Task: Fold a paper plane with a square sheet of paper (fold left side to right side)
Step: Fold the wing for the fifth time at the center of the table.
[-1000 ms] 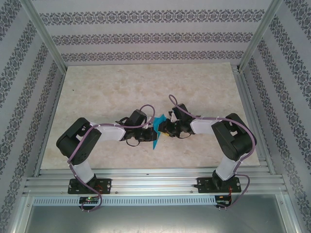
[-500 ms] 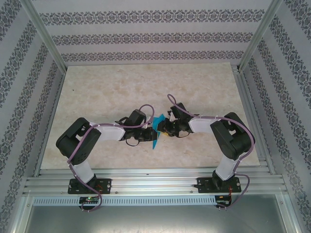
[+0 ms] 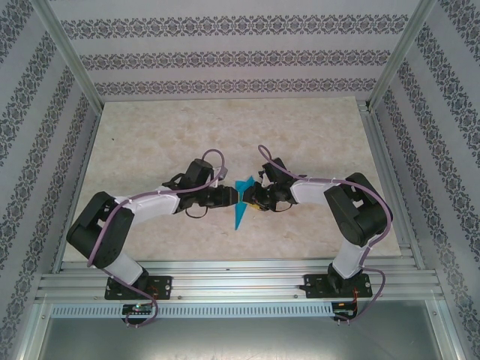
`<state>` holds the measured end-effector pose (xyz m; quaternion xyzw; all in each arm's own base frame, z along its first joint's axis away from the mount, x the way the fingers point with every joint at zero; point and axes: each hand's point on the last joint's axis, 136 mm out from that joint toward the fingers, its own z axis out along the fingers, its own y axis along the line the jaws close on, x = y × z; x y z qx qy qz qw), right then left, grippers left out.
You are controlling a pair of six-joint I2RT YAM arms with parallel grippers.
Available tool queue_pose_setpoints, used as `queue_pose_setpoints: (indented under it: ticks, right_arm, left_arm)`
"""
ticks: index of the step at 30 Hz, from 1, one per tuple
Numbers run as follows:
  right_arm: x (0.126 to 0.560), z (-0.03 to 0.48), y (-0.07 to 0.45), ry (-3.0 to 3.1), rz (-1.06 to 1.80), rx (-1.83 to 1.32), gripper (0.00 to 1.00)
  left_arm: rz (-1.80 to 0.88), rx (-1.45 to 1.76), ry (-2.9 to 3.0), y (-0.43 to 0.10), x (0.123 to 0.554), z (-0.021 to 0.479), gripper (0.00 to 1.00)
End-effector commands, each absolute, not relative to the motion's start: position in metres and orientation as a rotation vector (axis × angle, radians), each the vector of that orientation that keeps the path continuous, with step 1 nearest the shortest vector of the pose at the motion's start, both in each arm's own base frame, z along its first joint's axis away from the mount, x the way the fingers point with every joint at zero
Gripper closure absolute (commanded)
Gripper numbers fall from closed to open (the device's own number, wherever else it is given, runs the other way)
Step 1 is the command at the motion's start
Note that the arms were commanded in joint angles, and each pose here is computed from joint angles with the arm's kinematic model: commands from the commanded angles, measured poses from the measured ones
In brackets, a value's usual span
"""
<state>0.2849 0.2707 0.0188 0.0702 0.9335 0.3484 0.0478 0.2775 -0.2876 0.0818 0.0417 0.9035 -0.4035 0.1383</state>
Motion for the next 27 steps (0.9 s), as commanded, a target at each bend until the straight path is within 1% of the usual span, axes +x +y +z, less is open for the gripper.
queue_pose_setpoints:
  ticks: [1,6,12,18,24,27]
  right_arm:
    - [0.286,-0.004,0.264,2.875,0.942,0.244,0.65]
    - [0.287,-0.004,0.264,2.872,0.942,0.245,0.65]
    - [0.286,-0.003,0.265,2.869,0.949,0.244,0.65]
    - [0.286,-0.003,0.264,2.87,0.949,0.244,0.65]
    - [0.285,-0.003,0.264,2.871,0.951,0.243,0.65]
    - [0.285,-0.002,0.265,2.866,0.955,0.24,0.64]
  left_arm:
    - [-1.147,0.136,2.622,-0.281,0.289,0.085,0.56]
    - [-1.153,0.146,2.638,-0.288,0.305,0.077,0.57]
    - [-1.15,0.173,2.671,-0.298,0.317,0.063,0.63]
    - [-1.091,0.189,2.707,-0.298,0.323,0.05,0.72]
    - [-1.064,0.201,2.72,-0.299,0.33,0.044,0.86]
    - [-1.045,0.208,2.724,-0.299,0.333,0.039,0.9]
